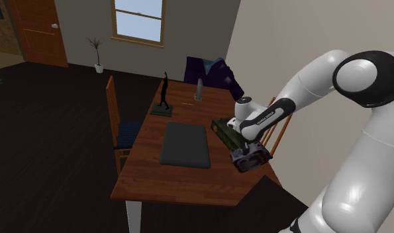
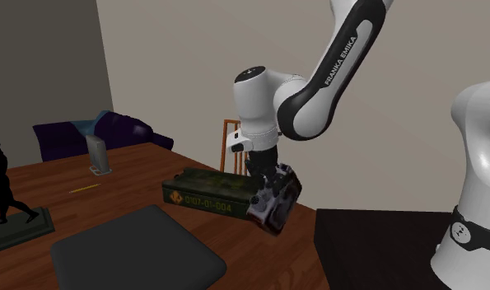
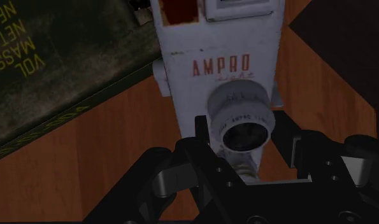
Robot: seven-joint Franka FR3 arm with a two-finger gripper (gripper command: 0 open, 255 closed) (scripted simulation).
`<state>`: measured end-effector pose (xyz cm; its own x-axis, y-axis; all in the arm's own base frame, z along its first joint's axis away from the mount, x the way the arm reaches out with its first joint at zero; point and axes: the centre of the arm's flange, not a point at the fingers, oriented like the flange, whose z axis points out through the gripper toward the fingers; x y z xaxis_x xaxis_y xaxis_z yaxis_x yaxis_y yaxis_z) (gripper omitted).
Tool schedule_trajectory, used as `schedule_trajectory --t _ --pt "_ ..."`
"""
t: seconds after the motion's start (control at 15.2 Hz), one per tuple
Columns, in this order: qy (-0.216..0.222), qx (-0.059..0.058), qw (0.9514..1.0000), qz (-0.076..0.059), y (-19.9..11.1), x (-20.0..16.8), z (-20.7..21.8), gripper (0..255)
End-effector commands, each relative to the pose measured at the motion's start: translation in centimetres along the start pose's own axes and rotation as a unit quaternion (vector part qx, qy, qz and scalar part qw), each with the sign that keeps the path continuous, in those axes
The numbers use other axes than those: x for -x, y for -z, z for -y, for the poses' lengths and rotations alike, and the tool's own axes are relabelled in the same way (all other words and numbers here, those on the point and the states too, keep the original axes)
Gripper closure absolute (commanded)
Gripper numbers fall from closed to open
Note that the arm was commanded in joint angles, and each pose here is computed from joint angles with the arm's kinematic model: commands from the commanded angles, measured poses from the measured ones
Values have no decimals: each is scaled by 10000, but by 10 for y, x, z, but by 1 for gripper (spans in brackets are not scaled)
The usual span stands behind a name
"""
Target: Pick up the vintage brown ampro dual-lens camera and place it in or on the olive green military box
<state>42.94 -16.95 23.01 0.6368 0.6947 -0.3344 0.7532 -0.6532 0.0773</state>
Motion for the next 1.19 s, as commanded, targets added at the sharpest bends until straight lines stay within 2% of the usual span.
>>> schedule_trajectory --t 0.0,0.66,1.12 --pt "-2 7 10000 -3 11 4 -1 255" --pt "-2 7 10000 -3 60 22 -5 255" --pt "-2 7 10000 -3 52 25 -97 255"
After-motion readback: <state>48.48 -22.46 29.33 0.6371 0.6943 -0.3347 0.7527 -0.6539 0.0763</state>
